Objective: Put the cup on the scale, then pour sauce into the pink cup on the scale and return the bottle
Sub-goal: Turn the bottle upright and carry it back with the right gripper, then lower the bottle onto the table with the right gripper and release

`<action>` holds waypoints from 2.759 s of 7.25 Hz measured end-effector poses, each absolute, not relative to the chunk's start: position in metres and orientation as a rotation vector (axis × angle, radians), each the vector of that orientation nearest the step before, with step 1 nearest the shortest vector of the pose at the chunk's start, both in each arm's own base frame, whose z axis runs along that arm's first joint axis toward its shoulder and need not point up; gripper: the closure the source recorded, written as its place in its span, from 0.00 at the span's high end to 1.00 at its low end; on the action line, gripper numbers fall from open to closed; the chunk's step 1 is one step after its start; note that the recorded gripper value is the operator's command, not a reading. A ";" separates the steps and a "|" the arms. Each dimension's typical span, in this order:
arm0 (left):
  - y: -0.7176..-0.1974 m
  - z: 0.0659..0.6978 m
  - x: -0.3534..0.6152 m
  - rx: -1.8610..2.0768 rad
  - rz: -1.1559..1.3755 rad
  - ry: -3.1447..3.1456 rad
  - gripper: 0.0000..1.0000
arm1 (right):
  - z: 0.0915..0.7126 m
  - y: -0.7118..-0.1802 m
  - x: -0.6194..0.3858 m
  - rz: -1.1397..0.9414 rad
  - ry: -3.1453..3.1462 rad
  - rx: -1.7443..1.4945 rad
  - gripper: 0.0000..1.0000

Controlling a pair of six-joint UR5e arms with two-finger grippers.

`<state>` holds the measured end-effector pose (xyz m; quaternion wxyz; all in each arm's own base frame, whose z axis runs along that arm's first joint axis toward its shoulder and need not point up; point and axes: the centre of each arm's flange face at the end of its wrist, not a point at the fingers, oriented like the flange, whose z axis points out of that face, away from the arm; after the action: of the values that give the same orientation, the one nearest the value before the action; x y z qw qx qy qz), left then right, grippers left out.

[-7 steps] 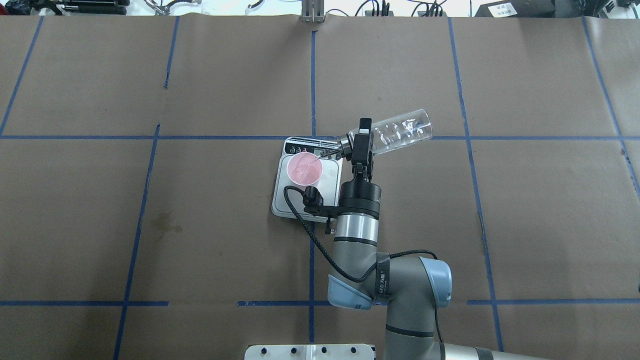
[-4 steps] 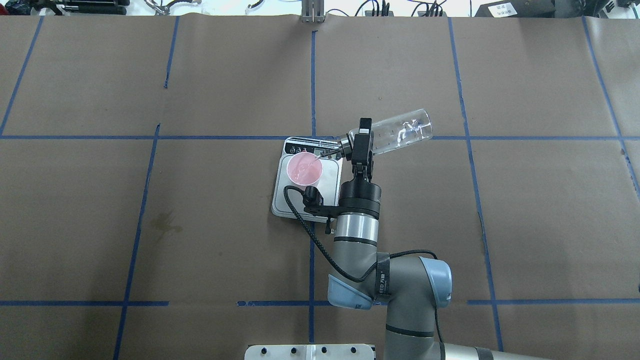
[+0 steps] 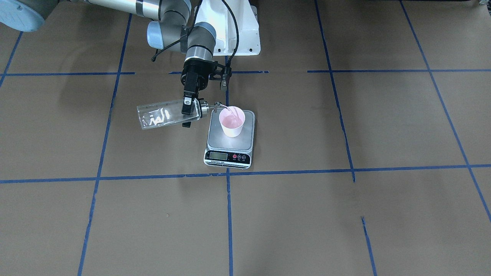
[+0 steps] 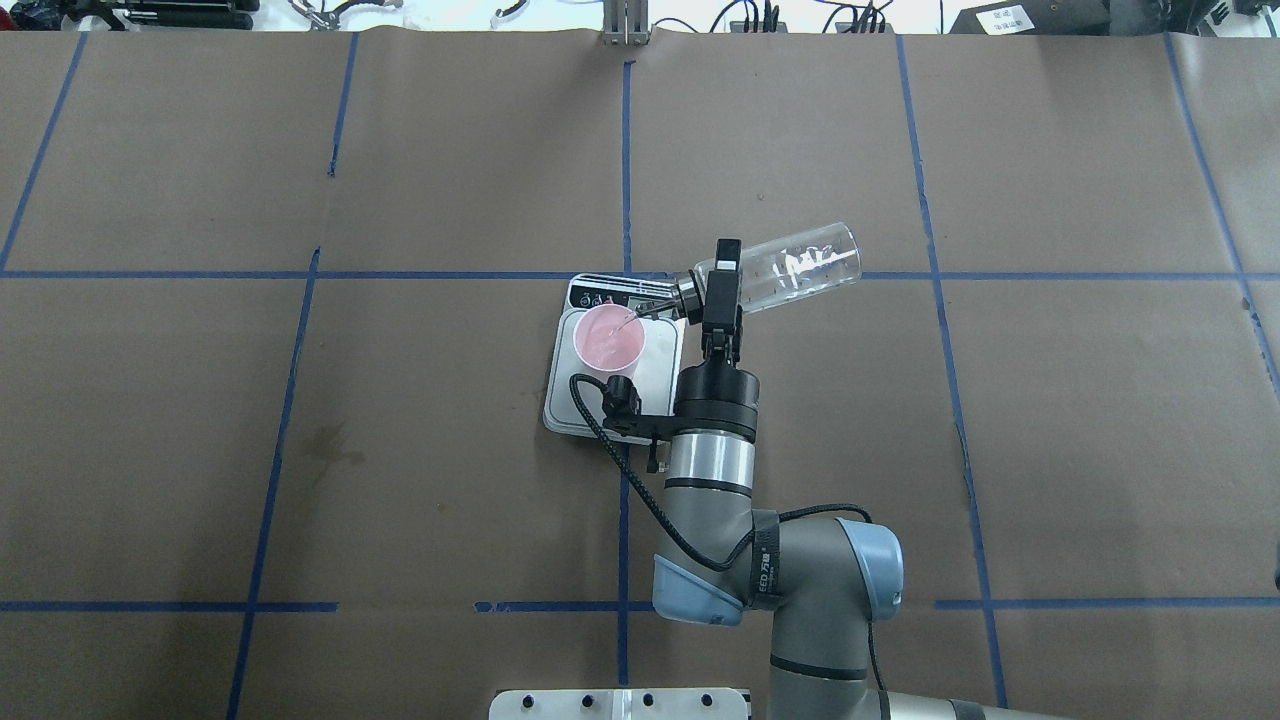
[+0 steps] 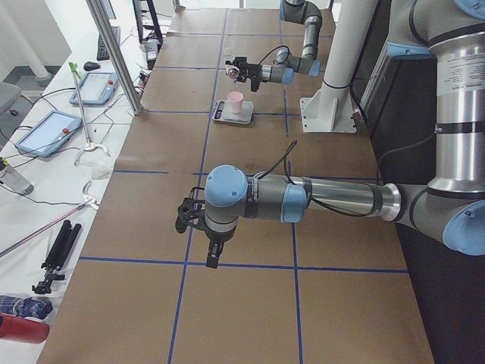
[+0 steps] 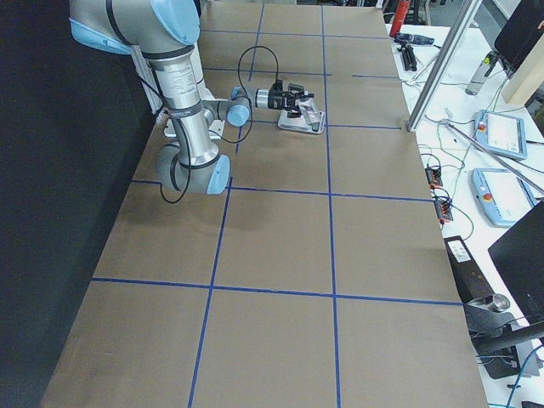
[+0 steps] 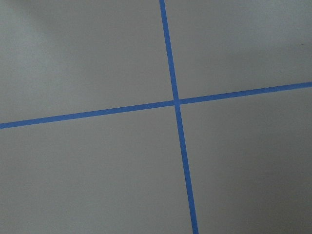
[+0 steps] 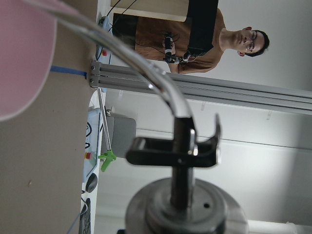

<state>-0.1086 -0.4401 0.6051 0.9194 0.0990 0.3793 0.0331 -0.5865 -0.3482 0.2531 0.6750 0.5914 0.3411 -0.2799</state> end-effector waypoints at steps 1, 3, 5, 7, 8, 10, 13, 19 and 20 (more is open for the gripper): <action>-0.440 0.605 -0.109 0.204 0.068 0.780 1.00 | 0.250 -0.346 -0.585 -0.597 0.709 1.350 0.00; -0.440 0.604 -0.108 0.205 0.069 0.781 1.00 | 0.245 -0.342 -0.582 -0.528 0.582 1.385 0.00; -0.440 0.604 -0.108 0.207 0.071 0.781 1.00 | 0.245 -0.339 -0.573 -0.392 0.343 1.436 0.00; -0.440 0.603 -0.108 0.208 0.071 0.781 1.00 | 0.238 -0.339 -0.559 -0.282 0.066 1.453 0.00; -0.440 0.603 -0.108 0.209 0.071 0.780 1.00 | 0.236 -0.339 -0.545 -0.206 -0.062 1.449 0.00; -0.440 0.603 -0.108 0.210 0.072 0.780 1.00 | 0.237 -0.332 -0.501 -0.068 -0.272 1.426 0.00; -0.440 0.603 -0.108 0.212 0.073 0.780 1.00 | 0.255 -0.350 -0.461 0.094 -0.506 1.321 0.00; -0.441 0.602 -0.108 0.214 0.077 0.780 1.00 | 0.367 -0.358 -0.383 0.394 -0.663 1.081 0.00; -0.441 0.602 -0.108 0.215 0.077 0.780 1.00 | 0.382 -0.357 -0.376 0.418 -0.641 1.080 0.00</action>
<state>-0.1078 -0.4407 0.6018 0.9186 0.1044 0.3792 0.0374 -0.3756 -0.3568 0.3822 0.7889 0.5014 -0.2977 0.1939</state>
